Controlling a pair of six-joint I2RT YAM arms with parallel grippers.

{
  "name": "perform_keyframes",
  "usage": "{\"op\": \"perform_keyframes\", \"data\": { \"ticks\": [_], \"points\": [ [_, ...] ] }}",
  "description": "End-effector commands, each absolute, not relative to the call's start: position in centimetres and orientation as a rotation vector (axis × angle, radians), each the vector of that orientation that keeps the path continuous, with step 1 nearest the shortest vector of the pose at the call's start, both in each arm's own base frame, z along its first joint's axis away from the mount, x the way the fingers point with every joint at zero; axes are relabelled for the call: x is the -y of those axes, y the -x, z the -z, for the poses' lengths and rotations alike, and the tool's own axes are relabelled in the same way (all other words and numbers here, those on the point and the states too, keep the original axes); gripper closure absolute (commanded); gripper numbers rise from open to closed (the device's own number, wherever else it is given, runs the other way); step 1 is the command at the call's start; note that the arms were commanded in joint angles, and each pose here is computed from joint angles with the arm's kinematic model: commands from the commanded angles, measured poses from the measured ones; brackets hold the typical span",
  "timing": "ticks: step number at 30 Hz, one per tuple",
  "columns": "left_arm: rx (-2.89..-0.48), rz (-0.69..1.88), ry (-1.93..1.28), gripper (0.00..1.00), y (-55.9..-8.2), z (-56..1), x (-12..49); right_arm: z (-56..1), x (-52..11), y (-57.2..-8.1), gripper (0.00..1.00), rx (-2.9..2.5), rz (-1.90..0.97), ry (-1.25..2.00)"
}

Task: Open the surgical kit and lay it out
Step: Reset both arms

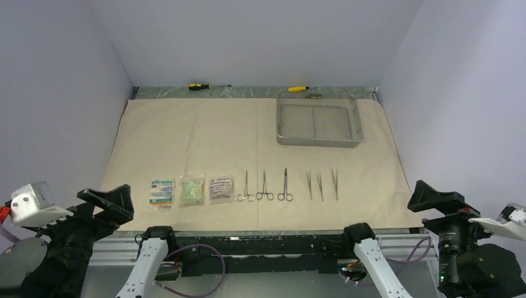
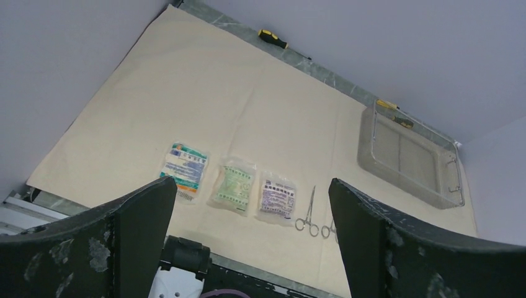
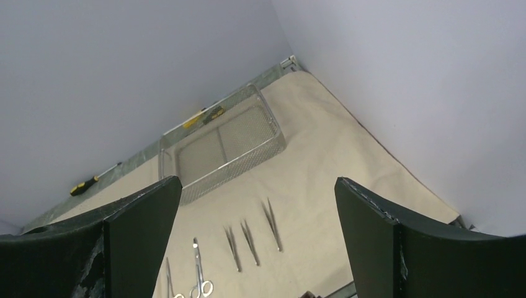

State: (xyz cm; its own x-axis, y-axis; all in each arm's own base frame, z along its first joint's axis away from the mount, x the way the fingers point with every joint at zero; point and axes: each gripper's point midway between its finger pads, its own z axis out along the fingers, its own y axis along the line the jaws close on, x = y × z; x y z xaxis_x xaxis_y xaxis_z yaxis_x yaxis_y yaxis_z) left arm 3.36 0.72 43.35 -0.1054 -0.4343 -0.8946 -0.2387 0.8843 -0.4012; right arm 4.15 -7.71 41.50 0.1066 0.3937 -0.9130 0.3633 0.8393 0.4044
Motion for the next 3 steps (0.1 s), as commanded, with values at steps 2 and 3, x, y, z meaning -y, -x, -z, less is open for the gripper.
{"op": "perform_keyframes", "data": {
  "ticks": [2,3],
  "points": [
    [-1.779,0.122,0.516,0.01,-1.76,-41.16,-1.06,-40.04,6.49,-3.89,0.0,-1.542,-0.091,-0.605],
    [-1.774,0.12,0.518,0.0,-1.64,-41.17,-1.09,-39.87,6.3,-3.98,0.0,-1.551,-0.099,-0.602]
  ]
}}
